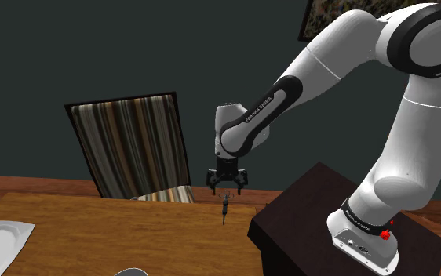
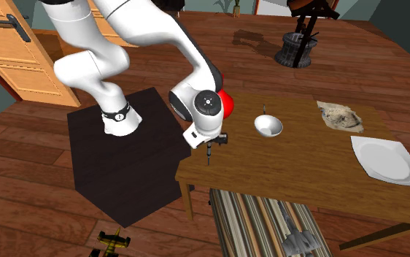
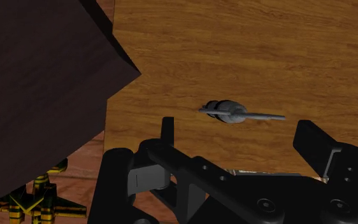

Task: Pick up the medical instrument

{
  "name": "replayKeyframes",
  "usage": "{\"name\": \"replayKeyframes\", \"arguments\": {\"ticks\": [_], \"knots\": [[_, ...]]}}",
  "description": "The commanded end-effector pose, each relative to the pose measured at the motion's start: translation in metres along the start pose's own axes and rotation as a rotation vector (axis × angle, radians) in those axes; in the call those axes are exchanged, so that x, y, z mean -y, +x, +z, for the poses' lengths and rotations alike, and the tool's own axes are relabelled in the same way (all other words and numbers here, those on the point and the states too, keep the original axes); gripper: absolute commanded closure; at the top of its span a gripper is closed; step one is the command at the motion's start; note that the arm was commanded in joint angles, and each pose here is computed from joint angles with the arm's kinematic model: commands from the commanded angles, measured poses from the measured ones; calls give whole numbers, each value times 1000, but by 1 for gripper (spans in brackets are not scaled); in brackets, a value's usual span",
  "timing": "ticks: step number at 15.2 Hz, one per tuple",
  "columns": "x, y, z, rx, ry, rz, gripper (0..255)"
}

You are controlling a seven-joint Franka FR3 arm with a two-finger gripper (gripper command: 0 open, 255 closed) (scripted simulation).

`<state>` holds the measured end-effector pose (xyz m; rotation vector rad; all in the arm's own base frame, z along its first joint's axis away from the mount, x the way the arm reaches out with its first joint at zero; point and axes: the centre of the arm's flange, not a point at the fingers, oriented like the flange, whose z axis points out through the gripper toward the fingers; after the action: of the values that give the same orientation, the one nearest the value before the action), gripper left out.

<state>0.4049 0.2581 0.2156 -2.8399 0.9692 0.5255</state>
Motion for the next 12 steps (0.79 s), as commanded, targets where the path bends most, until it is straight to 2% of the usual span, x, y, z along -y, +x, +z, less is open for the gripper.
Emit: {"name": "replayKeyframes", "arguments": {"ticks": [1, 6, 7, 12], "knots": [[2, 3, 11, 0, 1, 1, 0], [2, 8, 24, 0, 1, 1, 0], [2, 8, 24, 0, 1, 1, 255], [2, 8, 24, 0, 1, 1, 255]]}}
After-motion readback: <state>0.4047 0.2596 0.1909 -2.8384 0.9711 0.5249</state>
